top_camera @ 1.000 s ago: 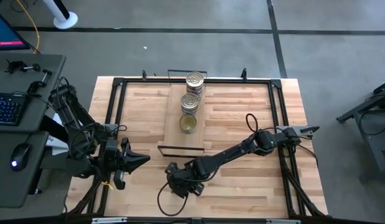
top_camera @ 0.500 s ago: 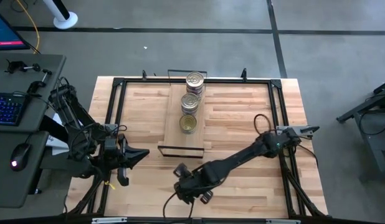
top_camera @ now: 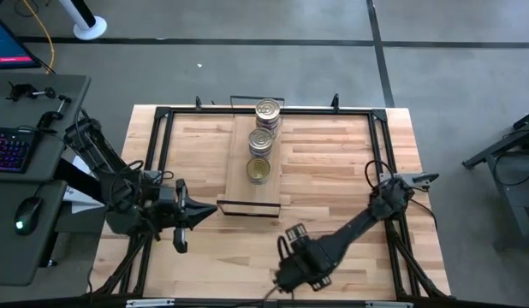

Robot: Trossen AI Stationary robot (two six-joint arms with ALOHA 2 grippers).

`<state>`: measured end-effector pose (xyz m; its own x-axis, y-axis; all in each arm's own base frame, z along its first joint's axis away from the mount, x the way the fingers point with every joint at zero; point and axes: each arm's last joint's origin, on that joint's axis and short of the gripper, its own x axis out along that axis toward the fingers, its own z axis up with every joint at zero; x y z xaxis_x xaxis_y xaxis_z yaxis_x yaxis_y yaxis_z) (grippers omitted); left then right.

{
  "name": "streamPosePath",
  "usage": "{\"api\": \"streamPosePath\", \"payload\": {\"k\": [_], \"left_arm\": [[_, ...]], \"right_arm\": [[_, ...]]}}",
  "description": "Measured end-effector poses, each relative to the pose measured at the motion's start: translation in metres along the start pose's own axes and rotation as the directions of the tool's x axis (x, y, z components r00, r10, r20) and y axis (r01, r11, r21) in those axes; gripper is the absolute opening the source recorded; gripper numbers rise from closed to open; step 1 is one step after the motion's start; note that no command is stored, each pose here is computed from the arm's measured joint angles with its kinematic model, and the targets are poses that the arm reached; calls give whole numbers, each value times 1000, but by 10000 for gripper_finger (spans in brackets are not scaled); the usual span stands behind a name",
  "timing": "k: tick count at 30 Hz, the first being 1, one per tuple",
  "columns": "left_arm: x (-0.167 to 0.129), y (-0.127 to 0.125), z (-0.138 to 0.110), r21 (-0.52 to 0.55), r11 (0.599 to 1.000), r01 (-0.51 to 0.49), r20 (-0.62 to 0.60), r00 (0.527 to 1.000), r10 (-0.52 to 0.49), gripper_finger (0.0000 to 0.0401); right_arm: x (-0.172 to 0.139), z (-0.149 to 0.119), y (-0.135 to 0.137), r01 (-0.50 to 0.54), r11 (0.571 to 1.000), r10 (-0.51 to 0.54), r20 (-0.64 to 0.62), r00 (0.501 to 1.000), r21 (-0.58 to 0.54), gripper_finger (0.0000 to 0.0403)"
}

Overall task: Stack canned seafood by type on shelf
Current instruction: Stack the blue pink tuna can on top of the other blue pink tuna cans on the shelf

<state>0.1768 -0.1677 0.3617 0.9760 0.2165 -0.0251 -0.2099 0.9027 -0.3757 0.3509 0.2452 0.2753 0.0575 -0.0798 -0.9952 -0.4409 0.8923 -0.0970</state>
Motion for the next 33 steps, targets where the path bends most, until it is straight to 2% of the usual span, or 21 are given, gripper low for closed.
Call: {"api": "streamPosePath", "payload": {"k": [4,6,8,10,12,16,18,20,22,24,25,27,29,31,33], "left_arm": [[6,4,5,-24,995,93,-36,995,-94,0],[5,4,9,-41,988,152,-50,987,-154,0],[3,4,12,-55,977,207,-64,975,-211,0],[1,4,14,-66,965,252,-75,964,-257,0],[-2,3,15,-72,957,282,-84,954,-287,0],[-4,0,12,-68,954,293,-94,950,-299,0],[-2,-1,9,-60,956,286,-100,951,-291,0],[1,0,7,-48,967,249,-92,963,-253,0],[5,2,5,-29,983,182,-70,981,-183,0],[10,4,4,3,995,97,-40,995,-97,0],[13,5,2,17,999,45,-21,999,-45,0],[19,8,-1,27,998,-61,16,998,60,0],[24,9,-4,-5,990,-144,49,988,144,0],[30,9,-8,-49,983,-178,60,982,180,0],[34,9,-12,-72,980,-188,61,979,192,0]], "right_arm": [[-1,-29,14,-47,995,50,-34,998,87,169],[-4,-54,15,-33,983,44,-58,997,179,169],[-5,-79,13,-24,954,39,-44,998,299,169],[-8,-102,8,-41,898,34,25,999,437,169],[-12,-126,-1,-40,825,-14,92,996,563,169],[-20,-161,-30,11,664,-222,183,958,748,169],[-26,-174,-49,56,615,-336,197,921,786,169],[-32,-179,-70,118,621,-427,208,880,775,169],[-35,-178,-91,209,668,-490,210,846,714,169],[-39,-172,-112,310,737,-534,237,811,600,169],[-42,-166,-122,365,754,-567,261,781,546,169],[-44,-154,-139,494,759,-633,302,712,424,169],[-42,-142,-154,631,721,-693,311,651,287,169],[-39,-129,-167,736,647,-754,307,581,197,169],[-34,-119,-178,804,585,-792,291,537,110,169]]}}
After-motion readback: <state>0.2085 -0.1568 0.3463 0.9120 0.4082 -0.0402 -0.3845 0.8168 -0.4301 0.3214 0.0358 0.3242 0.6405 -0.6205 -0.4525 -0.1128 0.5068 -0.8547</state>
